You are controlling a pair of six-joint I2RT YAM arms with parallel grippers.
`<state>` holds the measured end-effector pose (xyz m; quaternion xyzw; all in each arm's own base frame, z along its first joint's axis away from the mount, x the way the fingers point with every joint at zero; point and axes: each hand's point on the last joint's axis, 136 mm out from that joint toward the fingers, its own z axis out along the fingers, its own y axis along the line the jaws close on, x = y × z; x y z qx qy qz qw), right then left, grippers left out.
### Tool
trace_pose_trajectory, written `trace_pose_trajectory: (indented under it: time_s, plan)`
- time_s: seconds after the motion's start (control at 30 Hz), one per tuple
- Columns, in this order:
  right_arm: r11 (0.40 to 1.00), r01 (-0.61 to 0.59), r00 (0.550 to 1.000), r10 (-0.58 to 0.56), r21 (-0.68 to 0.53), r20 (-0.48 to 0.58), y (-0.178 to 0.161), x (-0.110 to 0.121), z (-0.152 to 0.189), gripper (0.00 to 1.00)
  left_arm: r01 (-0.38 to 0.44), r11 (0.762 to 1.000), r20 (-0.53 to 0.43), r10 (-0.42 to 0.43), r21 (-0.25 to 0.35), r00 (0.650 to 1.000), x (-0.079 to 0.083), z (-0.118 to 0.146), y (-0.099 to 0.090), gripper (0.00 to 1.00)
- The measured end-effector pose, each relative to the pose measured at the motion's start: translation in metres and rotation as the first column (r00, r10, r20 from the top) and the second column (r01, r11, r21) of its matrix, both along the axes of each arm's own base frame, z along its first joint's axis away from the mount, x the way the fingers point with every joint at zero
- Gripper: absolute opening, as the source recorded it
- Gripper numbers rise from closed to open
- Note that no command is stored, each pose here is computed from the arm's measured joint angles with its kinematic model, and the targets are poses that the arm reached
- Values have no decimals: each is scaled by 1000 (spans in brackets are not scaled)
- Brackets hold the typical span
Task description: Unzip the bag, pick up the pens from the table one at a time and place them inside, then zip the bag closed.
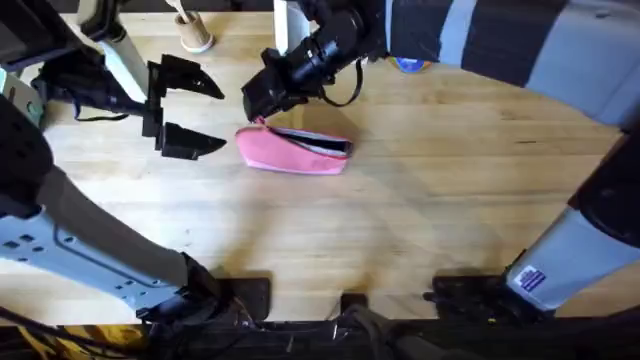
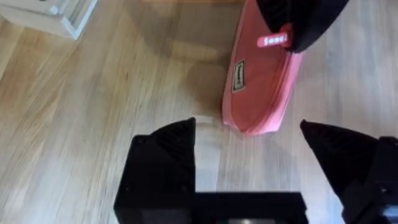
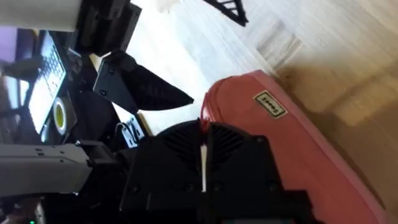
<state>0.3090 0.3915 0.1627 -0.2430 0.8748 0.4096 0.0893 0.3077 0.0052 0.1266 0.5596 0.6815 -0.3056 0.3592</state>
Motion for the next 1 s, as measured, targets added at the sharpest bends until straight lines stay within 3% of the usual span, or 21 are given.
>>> trace_pose_trajectory:
  time_s: [0.23,0.53,0.67,0.9,0.97,1.0]
  plan:
    - [989,-148,982,151,-29,115,-5,-11,-4,33,117,993,-10,-117,28,993,-3,-4,-30,993]
    - [963,-261,933,269,-62,238,-9,-13,-6,33,130,989,-116,-122,64,986,-9,-11,-40,993]
    - [960,-260,920,278,-101,276,-12,-7,-10,33,132,989,-180,-118,63,976,-15,-11,-46,993]
    - [964,-233,924,260,-126,279,-15,-3,-13,33,139,988,-211,-122,67,970,-19,-15,-51,992]
    - [967,-220,931,247,-127,270,-15,-2,-13,32,140,988,-228,-121,69,966,-22,-17,-51,772]
    - [968,-215,933,242,-127,266,-15,-2,-13,32,141,988,-237,-121,70,964,-24,-19,-51,603]
